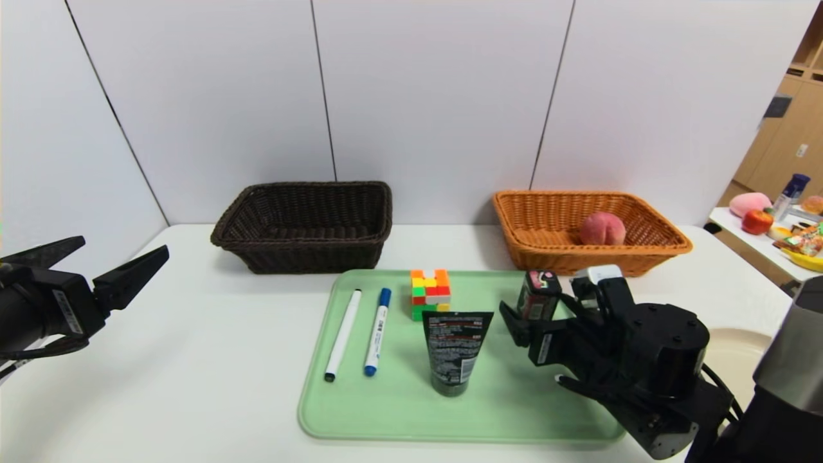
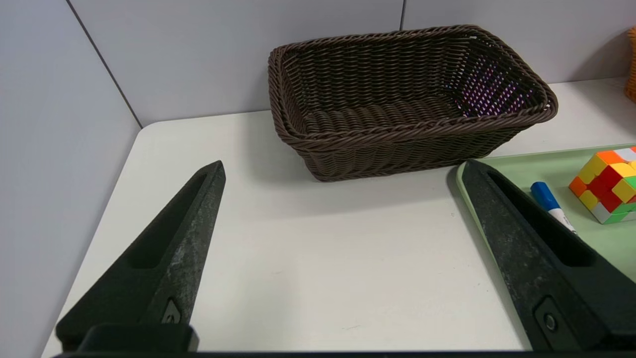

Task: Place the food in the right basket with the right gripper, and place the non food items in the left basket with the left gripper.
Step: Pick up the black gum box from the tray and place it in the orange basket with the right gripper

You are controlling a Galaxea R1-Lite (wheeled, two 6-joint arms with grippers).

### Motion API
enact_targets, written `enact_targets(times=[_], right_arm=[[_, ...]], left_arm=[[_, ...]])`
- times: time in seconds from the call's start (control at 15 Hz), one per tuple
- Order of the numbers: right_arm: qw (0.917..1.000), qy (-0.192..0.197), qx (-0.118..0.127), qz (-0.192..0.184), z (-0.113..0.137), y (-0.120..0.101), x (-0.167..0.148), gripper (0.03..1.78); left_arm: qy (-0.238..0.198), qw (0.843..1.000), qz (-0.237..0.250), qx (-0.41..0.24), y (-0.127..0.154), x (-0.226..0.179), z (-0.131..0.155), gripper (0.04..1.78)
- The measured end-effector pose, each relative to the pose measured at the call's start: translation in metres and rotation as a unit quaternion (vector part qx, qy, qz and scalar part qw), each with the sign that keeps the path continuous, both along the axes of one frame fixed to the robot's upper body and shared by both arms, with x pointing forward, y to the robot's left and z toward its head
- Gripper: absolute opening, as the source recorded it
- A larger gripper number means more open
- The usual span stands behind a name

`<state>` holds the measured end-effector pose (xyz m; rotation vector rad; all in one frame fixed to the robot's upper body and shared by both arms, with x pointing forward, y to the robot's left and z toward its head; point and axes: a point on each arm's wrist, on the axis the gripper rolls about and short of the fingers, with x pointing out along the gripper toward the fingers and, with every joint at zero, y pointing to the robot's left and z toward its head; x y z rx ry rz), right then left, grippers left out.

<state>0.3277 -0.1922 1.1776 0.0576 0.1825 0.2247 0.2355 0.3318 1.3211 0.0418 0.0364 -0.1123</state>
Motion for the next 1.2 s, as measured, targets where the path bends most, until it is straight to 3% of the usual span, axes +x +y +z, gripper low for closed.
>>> enact_targets(times=[0.73,0.8,1.07,1.2], right_arm=[[0.9999,0.005,-0.001,-0.015,-0.016,0.006,0.025,1.7],[0.9999,0.005,0.001,-0.016,-0.016,0.006,0.026,1.61],[0.9999,0.006,0.001,-0.015,-0.017,0.007,0.026,1.0],[0.9999,0.006,0.001,-0.016,-0.017,0.007,0.026,0.8]], left_arm=[[0.003,1.0,0.001,0.0,0.0,0.0,-0.002,1.69],[0.003,1.0,0.001,0.0,0.0,0.0,-0.002,1.69],[0.007,1.0,0.001,0.0,0.0,0.0,-0.004,1.69],[0.009,1.0,0.0,0.0,0.0,-0.001,-0.005,1.69]])
